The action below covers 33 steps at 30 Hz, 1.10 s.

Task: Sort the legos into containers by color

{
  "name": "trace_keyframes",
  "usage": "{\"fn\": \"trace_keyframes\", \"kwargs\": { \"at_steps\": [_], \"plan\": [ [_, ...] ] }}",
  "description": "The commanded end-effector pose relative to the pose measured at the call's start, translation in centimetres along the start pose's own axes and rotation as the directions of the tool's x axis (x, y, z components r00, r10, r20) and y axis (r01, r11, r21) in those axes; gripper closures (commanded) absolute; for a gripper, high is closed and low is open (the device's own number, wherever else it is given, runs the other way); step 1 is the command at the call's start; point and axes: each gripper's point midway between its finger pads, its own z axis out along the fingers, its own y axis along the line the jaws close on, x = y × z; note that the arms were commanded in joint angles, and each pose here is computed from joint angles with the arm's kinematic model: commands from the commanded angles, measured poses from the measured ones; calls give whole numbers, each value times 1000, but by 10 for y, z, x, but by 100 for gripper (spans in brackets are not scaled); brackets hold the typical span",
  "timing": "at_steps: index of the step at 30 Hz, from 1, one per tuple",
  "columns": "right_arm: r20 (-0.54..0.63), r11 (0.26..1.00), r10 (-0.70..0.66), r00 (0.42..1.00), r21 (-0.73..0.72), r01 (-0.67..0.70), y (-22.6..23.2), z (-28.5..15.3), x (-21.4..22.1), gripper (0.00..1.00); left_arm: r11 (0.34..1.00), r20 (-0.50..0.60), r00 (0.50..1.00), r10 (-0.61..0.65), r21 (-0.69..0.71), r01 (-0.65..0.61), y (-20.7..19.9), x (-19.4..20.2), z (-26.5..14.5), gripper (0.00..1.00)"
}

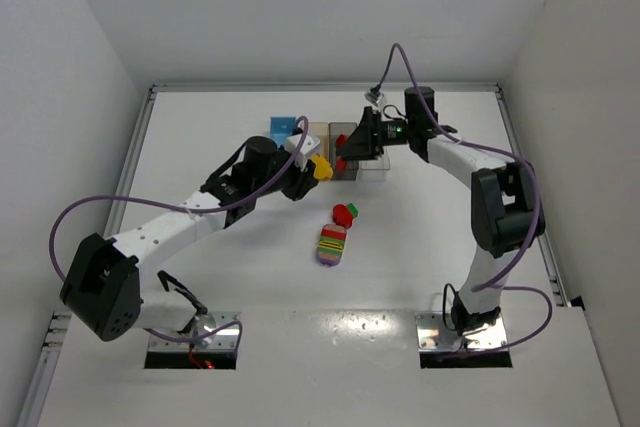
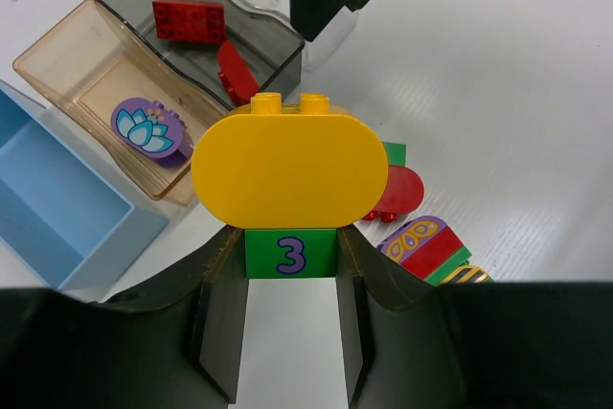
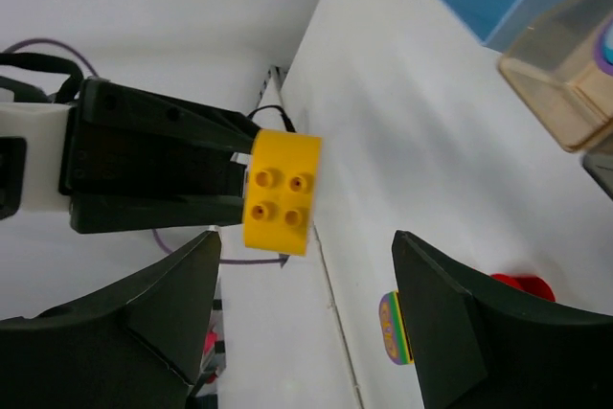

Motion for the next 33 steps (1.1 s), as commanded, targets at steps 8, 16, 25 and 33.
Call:
{"fn": "trace_keyframes", "kwargs": {
  "at_steps": [8,16,25,33],
  "plan": [
    [-70,987,-123,990,-115,114,35,30,3,24,999,52,998,36,10,-36,-7,-16,-5,93],
    [-110,986,-140,984,-104,129,30,45,15,28,999,77,996,54,-4,-54,-7,-26,-7,93],
    [-127,982,-176,976,-97,164,26,46,25,100,999,76,996,48,-13,-47,-8,-24,-5,93],
    [9,973,-233,972,5,233,15,2,-24,100,1000,54,999,7,-25,-5,-10,-3,-16,93]
  ]
}}
